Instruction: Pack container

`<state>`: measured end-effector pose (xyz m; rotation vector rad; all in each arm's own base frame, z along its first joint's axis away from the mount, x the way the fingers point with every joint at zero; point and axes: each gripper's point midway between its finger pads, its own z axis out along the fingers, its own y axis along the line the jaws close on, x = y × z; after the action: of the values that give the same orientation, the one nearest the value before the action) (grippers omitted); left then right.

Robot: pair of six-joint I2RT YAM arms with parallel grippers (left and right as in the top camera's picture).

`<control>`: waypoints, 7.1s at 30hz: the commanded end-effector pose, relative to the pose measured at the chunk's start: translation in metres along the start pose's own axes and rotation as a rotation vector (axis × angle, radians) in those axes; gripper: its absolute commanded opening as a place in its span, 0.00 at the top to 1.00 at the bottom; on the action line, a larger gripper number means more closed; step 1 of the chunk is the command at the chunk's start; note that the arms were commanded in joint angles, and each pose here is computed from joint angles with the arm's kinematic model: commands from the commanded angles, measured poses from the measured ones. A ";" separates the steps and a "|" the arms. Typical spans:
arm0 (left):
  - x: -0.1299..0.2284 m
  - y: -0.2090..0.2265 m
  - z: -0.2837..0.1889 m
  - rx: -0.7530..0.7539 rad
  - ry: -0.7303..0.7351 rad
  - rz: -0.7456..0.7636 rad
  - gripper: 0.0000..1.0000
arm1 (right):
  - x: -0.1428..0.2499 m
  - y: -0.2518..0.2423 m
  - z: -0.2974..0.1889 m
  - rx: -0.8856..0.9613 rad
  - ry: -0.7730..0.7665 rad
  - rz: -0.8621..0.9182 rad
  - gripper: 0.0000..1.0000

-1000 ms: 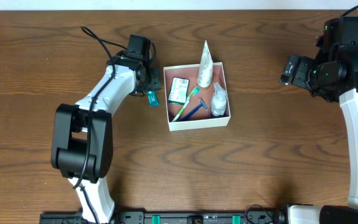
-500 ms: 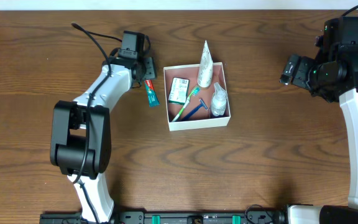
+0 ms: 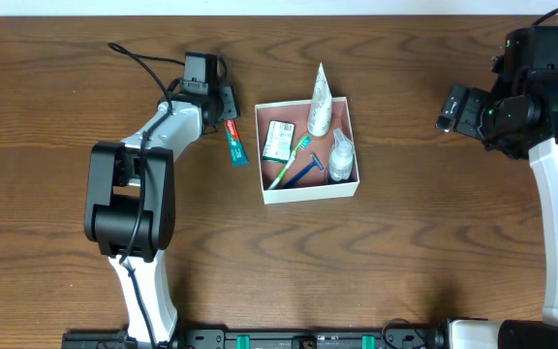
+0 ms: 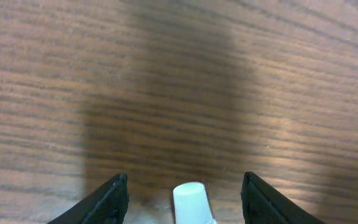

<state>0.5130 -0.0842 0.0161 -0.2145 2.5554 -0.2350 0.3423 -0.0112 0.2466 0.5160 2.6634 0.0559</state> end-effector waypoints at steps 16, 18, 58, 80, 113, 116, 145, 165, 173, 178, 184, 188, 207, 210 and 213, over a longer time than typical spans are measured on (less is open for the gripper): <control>0.017 0.005 0.018 -0.008 0.046 -0.003 0.69 | -0.001 -0.001 0.000 0.000 -0.002 0.018 0.01; 0.017 0.005 0.018 -0.008 0.046 -0.004 0.75 | -0.001 -0.001 0.000 0.000 -0.002 0.018 0.01; 0.038 -0.067 -0.188 0.104 0.124 0.139 0.89 | -0.001 -0.001 0.000 0.000 -0.002 0.018 0.01; 0.033 -0.167 -0.147 0.179 -0.069 0.220 0.83 | -0.001 -0.001 0.000 0.000 -0.002 0.017 0.01; -0.012 -0.036 -0.293 0.033 -0.199 0.038 0.02 | -0.001 -0.001 0.000 0.000 -0.002 0.017 0.01; -0.022 -0.031 -0.295 0.022 -0.238 0.029 0.02 | -0.001 -0.001 0.000 0.000 -0.002 0.017 0.01; 0.111 0.110 -0.302 -0.116 -0.552 -0.205 0.02 | -0.001 -0.001 0.000 0.000 -0.002 0.017 0.01; 0.180 0.109 -0.241 -0.015 -0.580 -0.209 0.02 | -0.001 -0.001 0.000 0.000 -0.002 0.018 0.01; 0.175 0.105 -0.247 0.006 -0.621 -0.200 0.02 | -0.001 -0.001 0.000 0.000 -0.002 0.017 0.01; 0.175 0.105 -0.247 0.005 -0.620 -0.200 0.02 | -0.001 -0.001 0.000 0.000 -0.002 0.017 0.01; 0.175 0.105 -0.247 0.005 -0.620 -0.200 0.02 | -0.001 -0.001 0.000 0.000 -0.002 0.018 0.01; 0.175 0.105 -0.247 0.005 -0.620 -0.200 0.02 | -0.001 -0.001 0.000 0.000 -0.002 0.017 0.01; 0.175 0.105 -0.247 0.005 -0.620 -0.200 0.02 | 0.016 -0.007 -0.002 0.025 0.067 -0.024 0.01; 0.175 0.105 -0.247 0.005 -0.620 -0.200 0.02 | 0.023 -0.011 -0.007 0.038 0.068 -0.064 0.01; 0.175 0.105 -0.247 0.005 -0.620 -0.200 0.02 | 0.015 -0.005 -0.011 -0.006 -0.047 -0.131 0.01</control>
<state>0.2219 0.0131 0.1157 -0.4512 1.9083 -0.2032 0.3278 -0.0113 0.2393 0.4593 2.7107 0.0312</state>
